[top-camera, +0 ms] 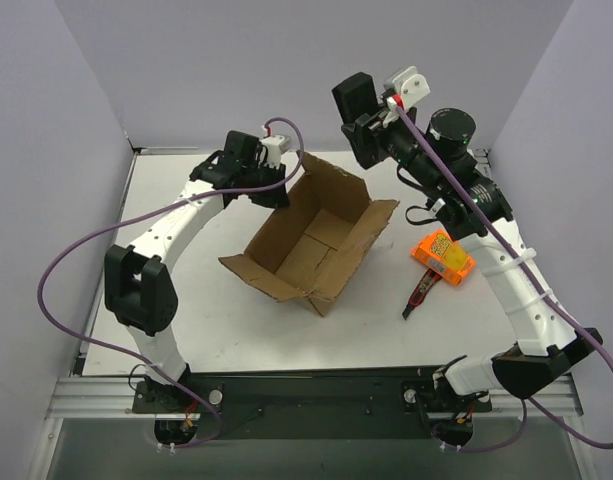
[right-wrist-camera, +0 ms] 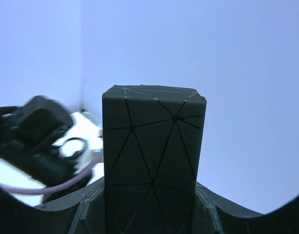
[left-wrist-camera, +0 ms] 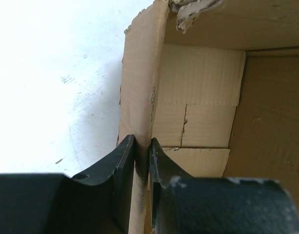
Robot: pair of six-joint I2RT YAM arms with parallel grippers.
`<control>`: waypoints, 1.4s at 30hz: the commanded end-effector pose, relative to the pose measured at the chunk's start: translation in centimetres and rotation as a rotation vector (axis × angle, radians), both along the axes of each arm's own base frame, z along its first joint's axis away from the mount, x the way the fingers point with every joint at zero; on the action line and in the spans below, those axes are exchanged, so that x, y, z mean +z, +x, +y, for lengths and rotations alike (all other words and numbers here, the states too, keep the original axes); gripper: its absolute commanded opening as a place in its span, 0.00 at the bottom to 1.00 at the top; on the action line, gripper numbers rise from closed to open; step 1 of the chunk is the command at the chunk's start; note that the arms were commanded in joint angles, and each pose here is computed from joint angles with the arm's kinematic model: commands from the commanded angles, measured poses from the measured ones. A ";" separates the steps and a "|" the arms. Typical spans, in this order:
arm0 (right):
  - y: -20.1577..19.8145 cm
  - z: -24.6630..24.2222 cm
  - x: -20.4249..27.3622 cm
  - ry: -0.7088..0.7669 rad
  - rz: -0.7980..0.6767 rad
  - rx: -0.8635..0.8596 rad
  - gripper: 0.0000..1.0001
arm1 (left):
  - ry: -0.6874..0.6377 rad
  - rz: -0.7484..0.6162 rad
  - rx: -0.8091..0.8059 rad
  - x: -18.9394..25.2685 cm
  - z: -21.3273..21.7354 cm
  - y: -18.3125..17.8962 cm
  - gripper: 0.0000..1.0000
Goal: Unpack the express box
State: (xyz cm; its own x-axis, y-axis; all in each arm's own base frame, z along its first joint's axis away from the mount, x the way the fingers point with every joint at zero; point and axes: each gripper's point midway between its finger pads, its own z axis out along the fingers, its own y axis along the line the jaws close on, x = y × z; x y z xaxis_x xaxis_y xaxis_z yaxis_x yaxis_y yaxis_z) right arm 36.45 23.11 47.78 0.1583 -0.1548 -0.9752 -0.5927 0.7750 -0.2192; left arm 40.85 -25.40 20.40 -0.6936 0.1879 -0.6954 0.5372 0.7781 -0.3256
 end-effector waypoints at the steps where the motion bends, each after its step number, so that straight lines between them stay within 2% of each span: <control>1: 3.3 -6.3 2.4 0.094 -0.095 -0.345 0.00 | -0.014 -0.155 0.059 6.5 2.4 0.7 0.00; 4: 4.8 -11.5 0.0 0.121 -0.036 -0.530 0.00 | 0.003 -0.167 0.110 7.3 4.5 1.0 0.00; 7: 5.8 -15.7 -3.8 0.111 0.071 -0.636 0.00 | 0.014 -0.152 0.169 7.2 6.2 1.0 0.00; 13: 6.4 -22.2 -13.7 -0.018 0.364 -0.741 0.00 | -0.095 -0.020 0.300 5.9 9.3 1.6 0.00; 17: 6.1 -26.3 -19.6 -0.183 0.510 -0.699 0.00 | -0.144 0.053 0.348 4.6 10.5 2.2 0.00; 20: 5.7 -29.4 -22.9 -0.239 0.597 -0.704 0.00 | -0.151 0.052 0.338 4.5 10.5 2.2 0.00; 24: 5.2 -31.5 -27.3 -0.474 0.674 -0.593 0.00 | -0.172 0.057 0.313 4.5 10.0 2.0 0.00; 27: 4.6 -33.4 -30.3 -0.569 0.738 -0.574 0.00 | -0.180 0.063 0.300 4.4 9.7 1.7 0.00; 33: 4.0 -35.6 -34.9 -0.515 0.880 -0.613 0.00 | -0.178 0.063 0.292 4.2 9.6 1.0 0.00; 36: 3.7 -36.9 -36.0 -0.452 0.933 -0.683 0.00 | -0.166 0.061 0.290 4.0 9.6 0.6 0.00; 42: 2.7 -37.9 -38.5 -0.424 1.006 -0.781 0.00 | -0.148 0.054 0.295 3.8 9.7 0.4 0.00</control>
State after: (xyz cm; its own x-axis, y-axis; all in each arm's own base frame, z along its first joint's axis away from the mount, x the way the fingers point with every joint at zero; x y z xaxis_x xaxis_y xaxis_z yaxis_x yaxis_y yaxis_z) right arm 39.67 -14.38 10.21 -0.8386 -0.2552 -0.4813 -0.1442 0.9559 -0.2557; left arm 41.18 -14.93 20.00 -0.8112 -0.1024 -0.5758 0.2105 0.8674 -0.4509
